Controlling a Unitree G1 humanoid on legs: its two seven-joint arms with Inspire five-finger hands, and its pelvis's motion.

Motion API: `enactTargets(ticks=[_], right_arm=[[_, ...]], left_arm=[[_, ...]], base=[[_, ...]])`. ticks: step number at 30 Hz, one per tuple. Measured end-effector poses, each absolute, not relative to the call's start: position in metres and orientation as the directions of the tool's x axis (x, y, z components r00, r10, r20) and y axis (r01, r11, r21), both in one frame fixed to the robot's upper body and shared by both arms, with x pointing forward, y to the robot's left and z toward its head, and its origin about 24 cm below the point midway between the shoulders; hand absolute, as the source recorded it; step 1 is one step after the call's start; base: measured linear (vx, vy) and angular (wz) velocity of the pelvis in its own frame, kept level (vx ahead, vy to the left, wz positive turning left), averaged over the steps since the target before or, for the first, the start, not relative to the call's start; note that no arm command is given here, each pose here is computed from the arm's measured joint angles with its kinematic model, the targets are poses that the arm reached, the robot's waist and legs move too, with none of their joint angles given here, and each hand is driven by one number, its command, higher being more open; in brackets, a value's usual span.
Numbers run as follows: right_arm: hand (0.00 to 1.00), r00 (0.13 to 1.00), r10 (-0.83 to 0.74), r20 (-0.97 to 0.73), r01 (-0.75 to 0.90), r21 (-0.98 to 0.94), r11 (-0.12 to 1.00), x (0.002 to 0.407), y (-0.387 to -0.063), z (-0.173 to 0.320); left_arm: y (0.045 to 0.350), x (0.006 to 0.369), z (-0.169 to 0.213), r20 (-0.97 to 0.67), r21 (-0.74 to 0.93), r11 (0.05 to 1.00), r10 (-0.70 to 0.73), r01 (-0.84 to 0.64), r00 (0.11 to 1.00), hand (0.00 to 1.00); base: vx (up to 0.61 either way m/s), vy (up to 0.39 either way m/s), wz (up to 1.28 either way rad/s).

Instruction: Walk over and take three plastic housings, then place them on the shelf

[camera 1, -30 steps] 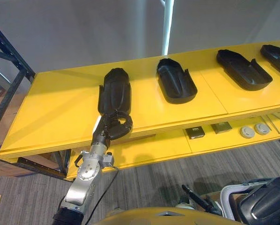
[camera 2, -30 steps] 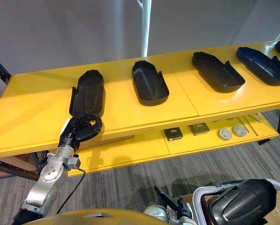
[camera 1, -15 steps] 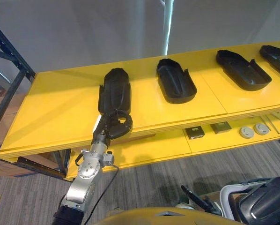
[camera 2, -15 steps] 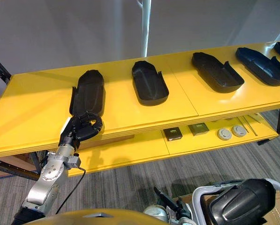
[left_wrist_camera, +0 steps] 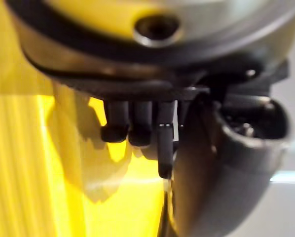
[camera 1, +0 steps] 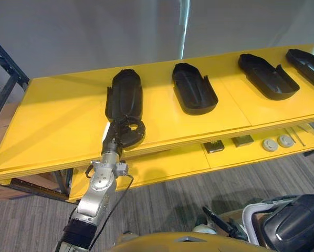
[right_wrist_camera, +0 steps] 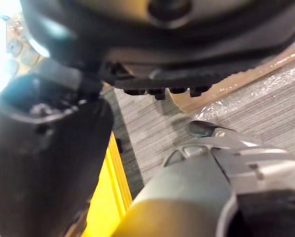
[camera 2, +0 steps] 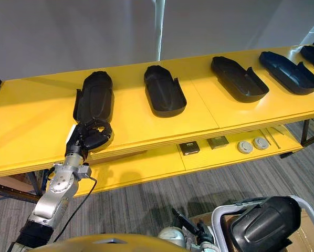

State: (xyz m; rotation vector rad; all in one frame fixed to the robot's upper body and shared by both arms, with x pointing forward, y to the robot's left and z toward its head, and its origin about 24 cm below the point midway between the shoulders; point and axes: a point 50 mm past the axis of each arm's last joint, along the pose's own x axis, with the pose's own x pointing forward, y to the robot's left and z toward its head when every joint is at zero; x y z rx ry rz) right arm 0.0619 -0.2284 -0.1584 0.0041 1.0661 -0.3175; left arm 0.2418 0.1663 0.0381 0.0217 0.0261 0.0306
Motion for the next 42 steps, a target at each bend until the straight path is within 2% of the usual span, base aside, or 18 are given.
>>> enactTargets(ticks=[7, 10, 13, 14, 16, 19, 21, 25, 32, 36, 42], right_arm=[[1.00, 0.441, -0.254, -0.861, 0.258, -0.150, 0.954, 0.061, -0.228, -0.158], [1.00, 0.436, -0.260, -0.862, 0.269, -0.152, 0.951, 0.060, -0.230, -0.159], [1.00, 0.420, -0.281, -0.863, 0.304, -0.158, 0.940, 0.056, -0.234, -0.159], [1.00, 0.417, -0.284, -0.864, 0.309, -0.159, 0.938, 0.055, -0.235, -0.159], [1.00, 0.414, -0.288, -0.863, 0.316, -0.160, 0.935, 0.055, -0.236, -0.159], [1.00, 0.403, -0.291, -0.868, 0.319, -0.164, 0.933, 0.052, -0.236, -0.160], [1.00, 0.386, -0.294, -0.874, 0.323, -0.170, 0.931, 0.046, -0.236, -0.161], [1.00, 0.385, -0.304, -0.871, 0.330, -0.178, 0.927, 0.043, -0.236, -0.161], [1.00, 0.422, -0.304, -0.854, 0.352, -0.155, 0.923, 0.052, -0.232, -0.160], [1.00, 0.439, -0.304, -0.845, 0.352, -0.150, 0.924, 0.053, -0.231, -0.159], [1.00, 0.494, -0.337, -0.801, 0.394, -0.139, 0.908, 0.058, -0.229, -0.155]], left_arm=[[0.166, 0.242, 0.038, -0.028, 0.006, 1.000, -0.014, 0.014, 1.000, 0.00], [0.159, 0.223, 0.044, -0.004, -0.183, 0.969, -0.168, 0.164, 0.986, 0.00], [0.148, 0.204, 0.059, 0.128, -0.358, 0.871, -0.310, 0.335, 0.942, 0.00], [0.148, 0.203, 0.064, 0.160, -0.366, 0.863, -0.312, 0.349, 0.937, 1.00], [0.157, 0.200, 0.084, 0.281, -0.345, 0.873, -0.254, 0.345, 0.925, 1.00], [0.188, 0.198, 0.112, 0.411, -0.301, 0.933, -0.060, 0.198, 0.909, 1.00], [0.207, 0.193, 0.126, 0.471, -0.274, 0.959, 0.068, 0.073, 0.880, 1.00], [0.218, 0.186, 0.140, 0.530, -0.241, 0.969, 0.176, -0.052, 0.829, 1.00], [0.216, 0.185, 0.139, 0.532, -0.195, 0.960, 0.276, -0.201, 0.800, 1.00], [0.214, 0.191, 0.122, 0.486, -0.071, 0.940, 0.325, -0.334, 0.811, 1.00], [0.219, 0.195, 0.097, 0.383, -0.066, 0.896, 0.428, -0.438, 0.818, 1.00]], base=[[0.00, 0.000, -0.03], [0.03, 0.016, 0.00], [0.07, 0.032, -0.02], [0.04, 0.023, -0.05], [0.01, 0.005, -0.02], [0.00, 0.005, 0.10], [0.00, 0.006, 0.22], [0.00, 0.012, 0.11], [0.00, 0.003, 0.01], [0.02, 0.013, -0.11], [0.00, 0.006, -0.16]])
